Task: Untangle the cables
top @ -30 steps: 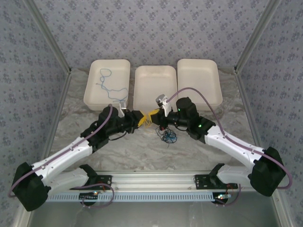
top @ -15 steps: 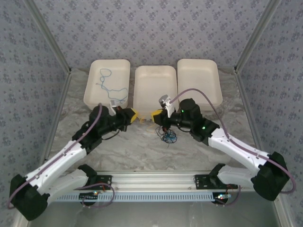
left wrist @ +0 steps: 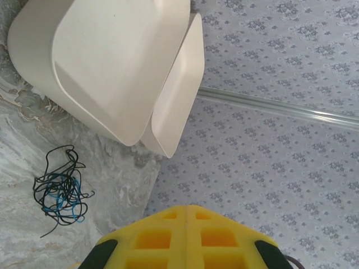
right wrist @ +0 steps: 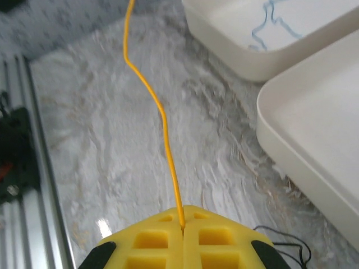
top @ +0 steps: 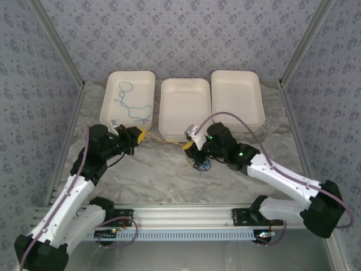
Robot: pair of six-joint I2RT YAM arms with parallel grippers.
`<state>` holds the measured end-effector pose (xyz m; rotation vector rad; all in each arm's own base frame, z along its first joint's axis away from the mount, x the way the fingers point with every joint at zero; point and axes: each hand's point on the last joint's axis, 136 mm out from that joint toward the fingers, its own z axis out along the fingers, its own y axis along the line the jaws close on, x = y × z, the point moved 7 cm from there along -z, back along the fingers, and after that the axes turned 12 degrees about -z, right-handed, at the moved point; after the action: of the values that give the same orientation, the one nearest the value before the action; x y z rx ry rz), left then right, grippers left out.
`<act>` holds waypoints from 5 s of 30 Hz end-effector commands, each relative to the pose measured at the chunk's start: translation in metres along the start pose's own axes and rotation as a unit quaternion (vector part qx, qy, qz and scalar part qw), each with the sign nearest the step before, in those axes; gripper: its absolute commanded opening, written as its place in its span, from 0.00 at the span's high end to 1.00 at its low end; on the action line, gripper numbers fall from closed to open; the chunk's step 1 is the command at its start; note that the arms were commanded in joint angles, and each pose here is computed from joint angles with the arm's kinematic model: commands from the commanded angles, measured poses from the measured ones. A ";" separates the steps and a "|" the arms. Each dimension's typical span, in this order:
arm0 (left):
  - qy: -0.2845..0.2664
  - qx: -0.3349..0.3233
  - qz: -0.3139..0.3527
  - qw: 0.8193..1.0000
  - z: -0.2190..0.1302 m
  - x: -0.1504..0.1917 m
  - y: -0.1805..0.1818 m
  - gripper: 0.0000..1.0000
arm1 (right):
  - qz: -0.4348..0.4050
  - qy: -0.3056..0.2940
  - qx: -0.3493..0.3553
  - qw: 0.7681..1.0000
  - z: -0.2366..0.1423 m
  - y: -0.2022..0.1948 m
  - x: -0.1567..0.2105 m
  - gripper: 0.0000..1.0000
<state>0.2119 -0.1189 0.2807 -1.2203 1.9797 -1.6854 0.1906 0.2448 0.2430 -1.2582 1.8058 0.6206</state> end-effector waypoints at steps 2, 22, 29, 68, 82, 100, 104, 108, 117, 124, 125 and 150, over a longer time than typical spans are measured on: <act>0.047 -0.002 0.027 0.999 -0.002 0.011 -0.024 1.00 | -0.048 0.090 0.050 0.994 0.017 -0.002 0.013 1.00; 0.050 -0.100 0.041 0.993 0.023 -0.001 0.048 0.60 | 0.079 -0.022 0.010 0.997 0.024 -0.005 -0.044 1.00; 0.044 -0.100 0.035 0.993 0.021 0.011 0.060 0.41 | 0.089 -0.011 0.013 0.996 0.029 -0.008 -0.043 1.00; 0.039 -0.118 0.024 0.992 0.043 0.022 0.067 0.87 | 0.064 -0.010 -0.012 0.998 0.038 0.005 -0.041 1.00; 0.002 -0.064 0.031 0.997 0.006 0.015 0.041 1.00 | 0.056 -0.008 0.003 0.998 0.028 0.001 -0.015 1.00; -0.022 -0.087 0.088 0.992 0.015 -0.008 0.041 1.00 | 0.170 0.099 -0.037 0.980 0.094 0.023 0.038 0.91; -0.040 -0.111 0.054 0.992 0.020 -0.024 0.082 1.00 | 0.167 0.082 -0.027 0.982 0.102 0.031 0.037 0.90; -0.029 -0.088 0.037 0.995 0.021 -0.024 0.089 1.00 | 0.157 0.075 -0.013 0.985 0.100 0.034 0.033 0.90; -0.119 -0.164 0.021 0.979 0.001 -0.047 0.115 1.00 | 0.165 0.068 0.031 0.984 0.100 0.034 0.041 0.79; -0.181 -0.157 -0.046 0.970 -0.011 -0.081 0.152 1.00 | 0.127 0.110 0.046 0.985 0.116 0.047 0.060 0.63; -0.186 -0.160 -0.046 0.968 -0.012 -0.083 0.153 1.00 | 0.122 0.118 0.044 0.984 0.120 0.048 0.062 0.61; -0.194 -0.175 -0.050 0.964 -0.016 -0.088 0.158 1.00 | -0.029 0.263 0.057 0.963 0.207 0.062 0.049 0.64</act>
<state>0.1883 -0.0505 0.1111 -1.6657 2.0382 -1.0530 0.2011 0.4019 0.0943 -1.4281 2.1642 0.2267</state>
